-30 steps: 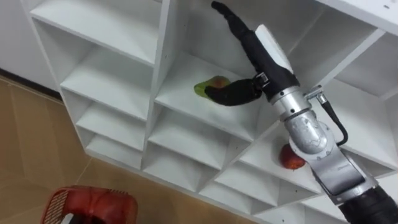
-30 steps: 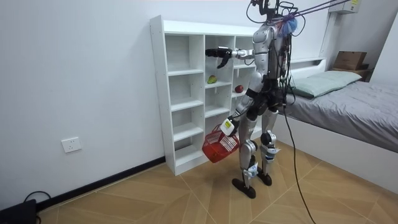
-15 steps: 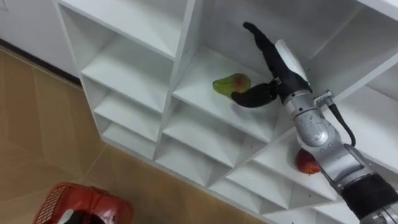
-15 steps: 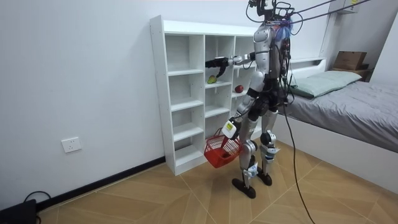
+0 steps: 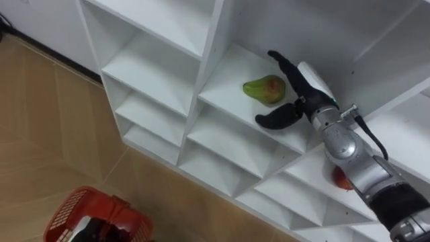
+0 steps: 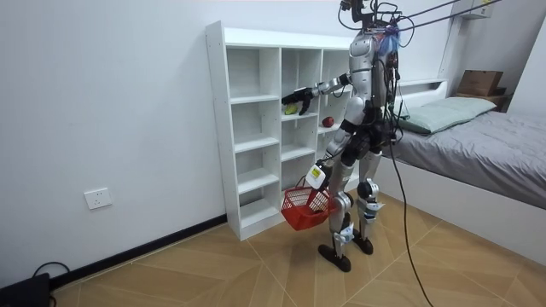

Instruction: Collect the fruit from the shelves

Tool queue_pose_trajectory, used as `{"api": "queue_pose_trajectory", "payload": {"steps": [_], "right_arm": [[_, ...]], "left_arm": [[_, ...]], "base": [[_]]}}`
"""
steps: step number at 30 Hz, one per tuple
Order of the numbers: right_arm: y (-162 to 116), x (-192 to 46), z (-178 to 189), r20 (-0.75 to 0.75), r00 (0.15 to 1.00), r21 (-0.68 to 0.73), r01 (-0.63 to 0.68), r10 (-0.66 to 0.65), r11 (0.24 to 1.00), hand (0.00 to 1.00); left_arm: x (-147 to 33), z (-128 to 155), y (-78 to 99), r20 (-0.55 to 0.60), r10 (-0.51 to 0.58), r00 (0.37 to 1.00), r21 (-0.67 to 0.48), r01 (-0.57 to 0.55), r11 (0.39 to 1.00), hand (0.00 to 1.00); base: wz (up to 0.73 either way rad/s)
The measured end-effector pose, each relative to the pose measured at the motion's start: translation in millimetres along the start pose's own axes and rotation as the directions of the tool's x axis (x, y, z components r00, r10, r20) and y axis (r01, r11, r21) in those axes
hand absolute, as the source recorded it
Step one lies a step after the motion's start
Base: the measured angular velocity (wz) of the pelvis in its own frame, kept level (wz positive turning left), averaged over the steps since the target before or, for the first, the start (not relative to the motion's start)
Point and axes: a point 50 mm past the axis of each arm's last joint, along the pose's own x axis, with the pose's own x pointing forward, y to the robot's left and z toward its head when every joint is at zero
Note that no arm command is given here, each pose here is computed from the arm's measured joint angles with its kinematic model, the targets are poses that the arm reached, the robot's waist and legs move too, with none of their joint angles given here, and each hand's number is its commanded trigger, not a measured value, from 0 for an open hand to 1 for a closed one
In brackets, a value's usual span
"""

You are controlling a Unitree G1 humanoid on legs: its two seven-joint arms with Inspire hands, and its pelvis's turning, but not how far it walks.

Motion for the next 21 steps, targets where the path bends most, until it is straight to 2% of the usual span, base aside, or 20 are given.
{"api": "queue_pose_trajectory", "payload": {"steps": [21], "right_arm": [[0.0,3.8,-9.5,-0.06,0.996,0.003,-0.068,0.068,0.998,0.0]], "left_arm": [[0.1,0.3,-0.4,-0.002,0.0,1.0,0.014,0.0,1.0,1.0]], "base": [[0.0]]}}
